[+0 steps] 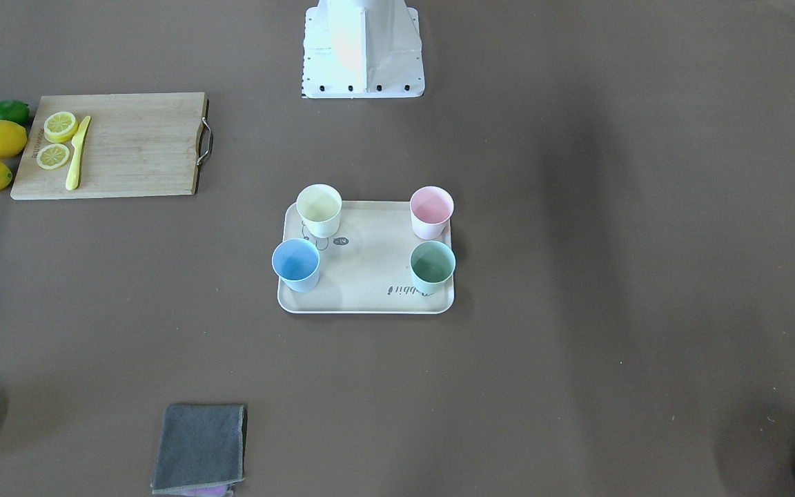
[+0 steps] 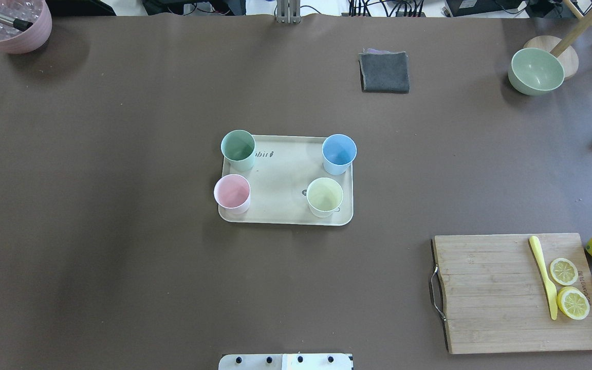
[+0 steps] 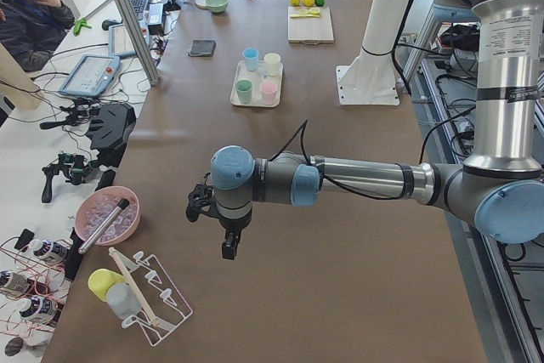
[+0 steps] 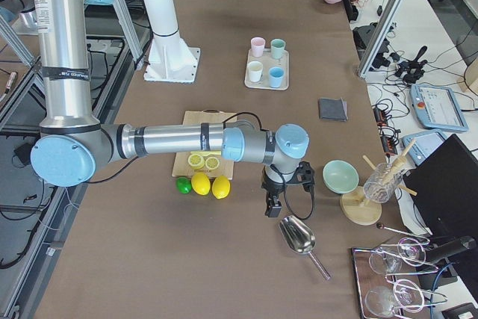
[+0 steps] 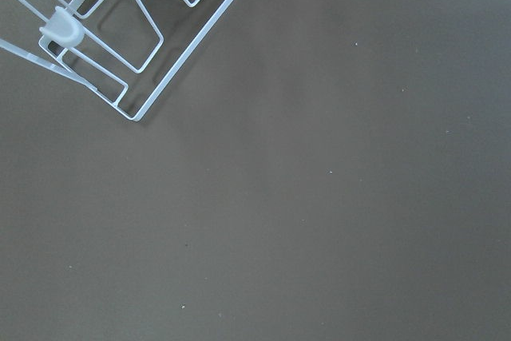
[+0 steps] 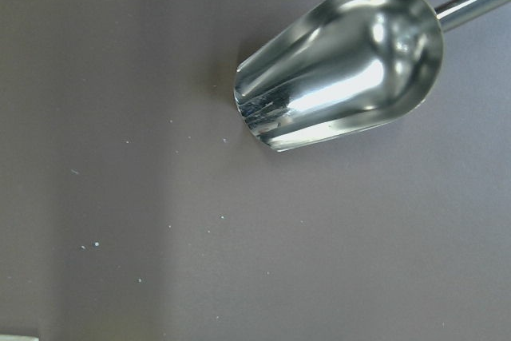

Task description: Place all cups on tray

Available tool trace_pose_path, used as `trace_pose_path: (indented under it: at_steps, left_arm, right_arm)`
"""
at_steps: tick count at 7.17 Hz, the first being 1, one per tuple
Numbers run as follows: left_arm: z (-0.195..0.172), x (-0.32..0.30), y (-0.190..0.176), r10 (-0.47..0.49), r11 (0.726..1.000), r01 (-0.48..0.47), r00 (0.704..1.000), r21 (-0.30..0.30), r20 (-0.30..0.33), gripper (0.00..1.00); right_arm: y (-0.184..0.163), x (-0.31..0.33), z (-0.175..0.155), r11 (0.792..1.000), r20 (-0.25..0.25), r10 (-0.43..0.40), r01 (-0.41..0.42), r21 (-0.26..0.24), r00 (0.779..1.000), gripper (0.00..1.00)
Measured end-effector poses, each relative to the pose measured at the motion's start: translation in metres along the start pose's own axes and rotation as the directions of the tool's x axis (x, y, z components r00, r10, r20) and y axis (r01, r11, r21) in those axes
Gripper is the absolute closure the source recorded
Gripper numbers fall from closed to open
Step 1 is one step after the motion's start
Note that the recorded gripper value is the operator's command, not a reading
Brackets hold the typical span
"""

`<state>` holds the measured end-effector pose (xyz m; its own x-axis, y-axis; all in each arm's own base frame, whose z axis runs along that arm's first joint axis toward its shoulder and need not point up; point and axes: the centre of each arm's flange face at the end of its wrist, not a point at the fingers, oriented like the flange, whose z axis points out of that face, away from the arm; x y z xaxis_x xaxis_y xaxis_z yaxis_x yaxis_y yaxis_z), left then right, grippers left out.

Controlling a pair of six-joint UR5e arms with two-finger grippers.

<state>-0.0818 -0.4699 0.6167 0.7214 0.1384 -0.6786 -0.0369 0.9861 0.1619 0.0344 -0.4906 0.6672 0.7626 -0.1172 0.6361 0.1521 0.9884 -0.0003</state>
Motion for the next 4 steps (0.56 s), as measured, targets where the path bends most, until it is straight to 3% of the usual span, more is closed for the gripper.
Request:
trace_pose_path:
  at_steps: [4]
  left_arm:
    - [0.012, -0.007, 0.012, -0.017, 1.000, 0.016, 0.999, -0.018, -0.040, 0.02]
  right_arm:
    - [0.008, 0.028, -0.002, 0.998, 0.014, 0.027, -0.027, 0.048, 1.000, 0.00]
